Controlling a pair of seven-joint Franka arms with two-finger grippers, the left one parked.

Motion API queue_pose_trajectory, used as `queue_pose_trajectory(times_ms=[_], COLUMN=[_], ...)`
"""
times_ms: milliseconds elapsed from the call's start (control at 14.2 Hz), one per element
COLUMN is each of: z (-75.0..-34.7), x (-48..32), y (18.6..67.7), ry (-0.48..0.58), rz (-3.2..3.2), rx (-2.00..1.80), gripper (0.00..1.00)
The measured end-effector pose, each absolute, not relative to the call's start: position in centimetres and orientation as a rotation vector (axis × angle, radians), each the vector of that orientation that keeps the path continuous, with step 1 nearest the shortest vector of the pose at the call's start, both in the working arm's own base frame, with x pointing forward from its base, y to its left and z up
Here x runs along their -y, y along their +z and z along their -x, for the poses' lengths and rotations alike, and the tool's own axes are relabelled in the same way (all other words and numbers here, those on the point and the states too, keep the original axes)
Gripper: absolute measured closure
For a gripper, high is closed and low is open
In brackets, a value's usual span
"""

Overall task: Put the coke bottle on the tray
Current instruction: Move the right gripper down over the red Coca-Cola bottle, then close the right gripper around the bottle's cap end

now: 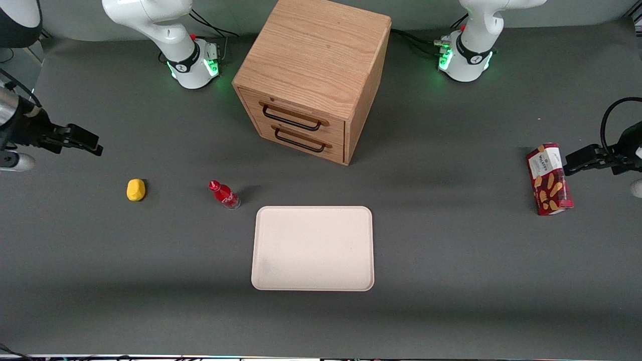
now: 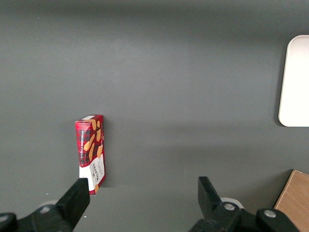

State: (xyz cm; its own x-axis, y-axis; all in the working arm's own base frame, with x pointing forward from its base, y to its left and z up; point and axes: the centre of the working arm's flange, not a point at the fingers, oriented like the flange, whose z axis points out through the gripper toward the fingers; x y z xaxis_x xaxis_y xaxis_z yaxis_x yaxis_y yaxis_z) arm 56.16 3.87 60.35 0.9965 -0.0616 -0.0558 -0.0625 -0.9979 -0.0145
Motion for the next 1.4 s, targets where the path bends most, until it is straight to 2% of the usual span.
queue_pose_trajectory(times_ms=[281, 561, 772, 1404], z=[-57.9, -59.3, -59.3, -54.0], x=[-13.7, -19.2, -20.0, -18.5], y=[56.0, 50.4, 47.2, 33.6], ry=[0.108, 0.156, 0.175, 0.059], rz=[3.110, 3.095, 3.094, 3.111], rx=[-0.096, -0.156, -0.167, -0.162], gripper=[0.00, 0.00, 0.00, 0.00])
